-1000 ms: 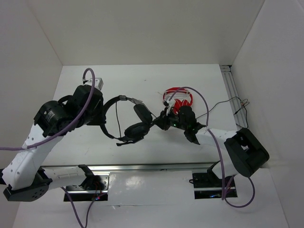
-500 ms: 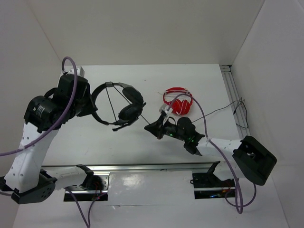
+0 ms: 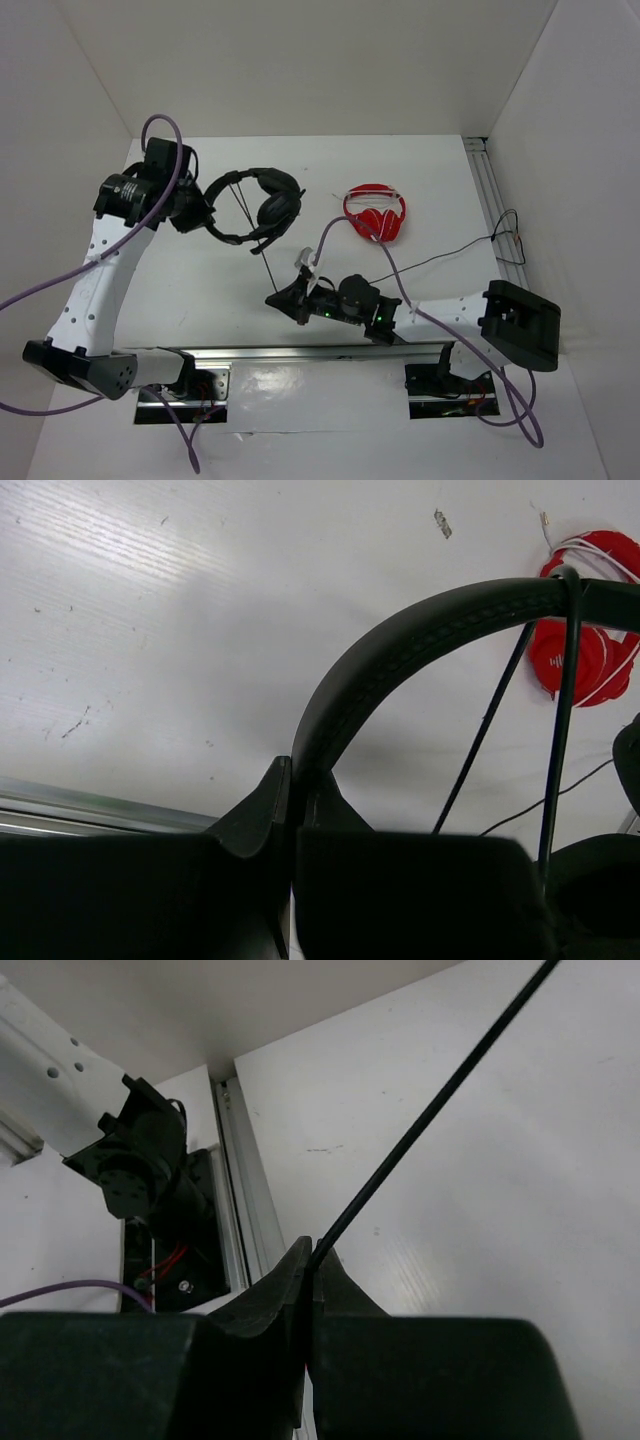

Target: Wrap the headphones

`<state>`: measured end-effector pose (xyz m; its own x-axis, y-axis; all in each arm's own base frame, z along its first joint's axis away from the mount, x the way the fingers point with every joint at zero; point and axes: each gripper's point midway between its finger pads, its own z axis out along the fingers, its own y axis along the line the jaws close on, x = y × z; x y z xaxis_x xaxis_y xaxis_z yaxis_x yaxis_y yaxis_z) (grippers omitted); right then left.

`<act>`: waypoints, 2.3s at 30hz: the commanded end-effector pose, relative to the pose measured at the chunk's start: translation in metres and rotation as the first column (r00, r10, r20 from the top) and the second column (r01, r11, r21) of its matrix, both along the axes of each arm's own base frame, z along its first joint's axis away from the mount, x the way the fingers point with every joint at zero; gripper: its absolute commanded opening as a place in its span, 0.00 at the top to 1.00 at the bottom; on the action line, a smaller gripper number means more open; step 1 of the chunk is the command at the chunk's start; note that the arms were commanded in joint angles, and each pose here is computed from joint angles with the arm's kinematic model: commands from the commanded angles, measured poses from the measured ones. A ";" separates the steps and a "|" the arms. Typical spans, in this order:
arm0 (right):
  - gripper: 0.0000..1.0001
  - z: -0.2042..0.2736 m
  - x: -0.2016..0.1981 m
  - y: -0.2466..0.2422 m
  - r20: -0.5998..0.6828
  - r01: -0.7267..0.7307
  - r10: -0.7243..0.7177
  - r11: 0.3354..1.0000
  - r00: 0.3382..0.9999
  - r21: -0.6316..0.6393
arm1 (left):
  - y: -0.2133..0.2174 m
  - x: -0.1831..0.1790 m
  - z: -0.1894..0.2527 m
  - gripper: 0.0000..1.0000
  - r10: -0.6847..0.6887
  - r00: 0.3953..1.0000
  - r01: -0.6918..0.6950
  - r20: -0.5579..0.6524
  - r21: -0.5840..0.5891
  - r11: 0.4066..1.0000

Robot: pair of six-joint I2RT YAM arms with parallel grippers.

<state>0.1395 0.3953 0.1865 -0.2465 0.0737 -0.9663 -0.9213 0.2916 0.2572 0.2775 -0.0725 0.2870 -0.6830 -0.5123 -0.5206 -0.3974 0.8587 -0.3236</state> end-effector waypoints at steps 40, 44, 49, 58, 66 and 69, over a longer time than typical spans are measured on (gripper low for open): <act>1.00 0.073 -0.062 0.000 0.092 -0.162 0.172 0.980 0.981 -0.114 | 0.115 0.069 -0.059 1.00 0.403 0.914 -0.406 0.045 0.074 0.911; 1.00 0.066 -0.062 -0.014 0.088 -0.141 0.153 0.982 0.984 -0.127 | 0.127 0.073 -0.059 1.00 0.399 0.917 -0.397 0.018 -0.066 0.915; 1.00 0.025 -0.056 -0.021 0.046 -0.097 0.107 0.979 0.993 -0.182 | 0.111 0.079 -0.075 1.00 0.306 0.950 -0.311 -0.064 -0.286 0.906; 1.00 -0.018 -0.055 -0.016 0.003 -0.083 0.087 0.967 0.996 -0.239 | 0.124 0.078 -0.065 1.00 0.323 0.946 -0.316 -0.033 -0.322 0.892; 1.00 0.010 -0.047 -0.032 0.073 -0.016 0.035 0.970 0.997 -0.242 | 0.125 0.072 -0.077 1.00 0.314 0.948 -0.318 -0.062 -0.294 0.901; 1.00 0.027 -0.042 -0.039 0.102 0.019 0.004 0.973 0.995 -0.230 | 0.129 0.069 -0.089 1.00 0.321 0.944 -0.329 -0.074 -0.268 0.905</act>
<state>0.0911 0.3580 0.1723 -0.2027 -0.2157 -0.9552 -0.9402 0.3154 0.1283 0.3384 0.0525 0.1893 -0.4736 -0.8440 -0.2519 -0.6961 0.5339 -0.4800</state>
